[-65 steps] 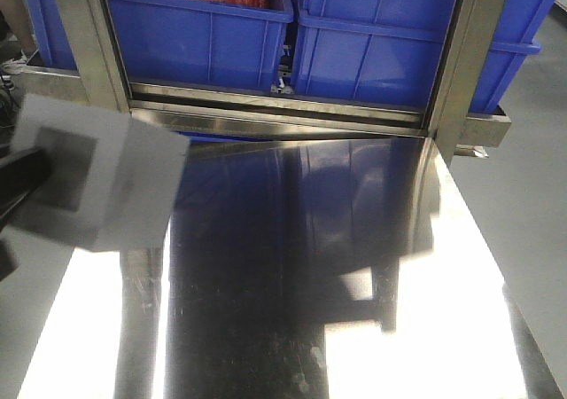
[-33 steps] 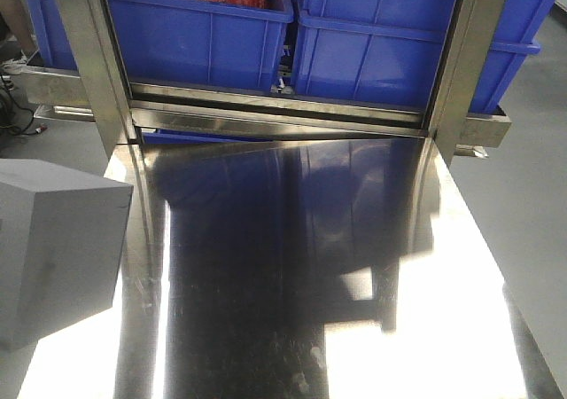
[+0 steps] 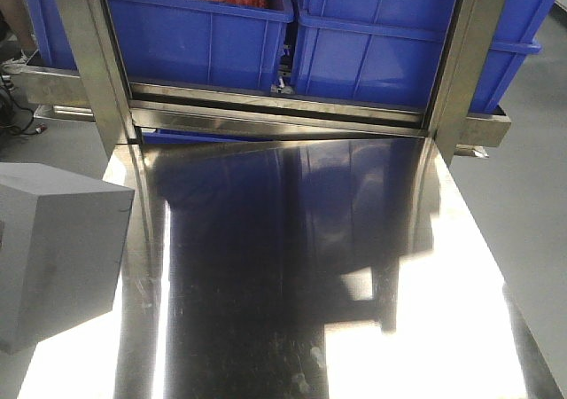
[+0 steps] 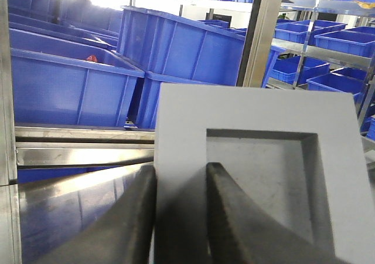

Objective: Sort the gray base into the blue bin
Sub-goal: 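Hold the gray block raised in the left gripper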

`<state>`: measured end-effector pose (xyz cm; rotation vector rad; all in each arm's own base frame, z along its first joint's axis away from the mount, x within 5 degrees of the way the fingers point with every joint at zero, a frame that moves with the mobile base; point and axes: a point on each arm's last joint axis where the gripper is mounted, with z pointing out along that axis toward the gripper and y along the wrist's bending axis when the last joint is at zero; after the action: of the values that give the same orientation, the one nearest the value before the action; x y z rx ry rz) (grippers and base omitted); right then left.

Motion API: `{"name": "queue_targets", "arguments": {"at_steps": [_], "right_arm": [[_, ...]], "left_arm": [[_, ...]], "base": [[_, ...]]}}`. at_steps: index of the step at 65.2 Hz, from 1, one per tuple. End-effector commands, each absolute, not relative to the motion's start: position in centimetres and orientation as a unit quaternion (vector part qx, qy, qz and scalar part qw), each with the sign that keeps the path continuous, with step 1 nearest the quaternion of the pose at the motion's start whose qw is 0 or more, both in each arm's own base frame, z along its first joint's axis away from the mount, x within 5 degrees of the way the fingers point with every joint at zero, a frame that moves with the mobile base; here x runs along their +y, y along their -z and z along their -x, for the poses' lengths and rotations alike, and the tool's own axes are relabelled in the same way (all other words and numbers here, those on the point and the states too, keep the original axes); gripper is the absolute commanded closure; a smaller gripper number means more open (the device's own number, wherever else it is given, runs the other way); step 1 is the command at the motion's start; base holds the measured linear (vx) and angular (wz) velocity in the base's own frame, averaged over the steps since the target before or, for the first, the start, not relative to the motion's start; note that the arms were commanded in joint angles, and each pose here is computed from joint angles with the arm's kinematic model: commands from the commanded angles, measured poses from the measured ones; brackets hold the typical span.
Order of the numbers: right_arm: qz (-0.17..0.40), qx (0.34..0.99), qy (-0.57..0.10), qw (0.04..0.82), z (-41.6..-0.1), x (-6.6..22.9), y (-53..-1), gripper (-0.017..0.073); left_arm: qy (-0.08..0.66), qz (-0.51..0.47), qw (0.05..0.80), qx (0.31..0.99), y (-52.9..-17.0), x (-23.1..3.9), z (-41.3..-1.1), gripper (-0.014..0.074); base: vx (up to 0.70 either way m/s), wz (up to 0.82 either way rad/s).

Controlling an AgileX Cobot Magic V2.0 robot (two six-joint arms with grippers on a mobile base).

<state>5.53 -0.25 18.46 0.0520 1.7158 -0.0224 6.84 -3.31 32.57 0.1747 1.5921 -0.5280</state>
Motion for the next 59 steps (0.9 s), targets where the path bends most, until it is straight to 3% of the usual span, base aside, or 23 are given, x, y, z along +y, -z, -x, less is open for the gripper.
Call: {"name": "queue_targets", "arguments": {"at_steps": [1,59], "right_arm": [[-0.017,0.732,0.016,0.681,-5.61,-0.26,-19.09,0.0564],[-0.017,0.732,0.016,0.681,-5.61,-0.26,-19.09,0.0564]], "left_arm": [[0.253,-0.067,0.705,0.659,-34.47,-3.22,-6.7,0.0556],[0.252,-0.067,0.706,0.659,-34.46,-3.21,-6.7,0.0556]], "base": [[0.0,0.0],[0.0,0.0]]}}
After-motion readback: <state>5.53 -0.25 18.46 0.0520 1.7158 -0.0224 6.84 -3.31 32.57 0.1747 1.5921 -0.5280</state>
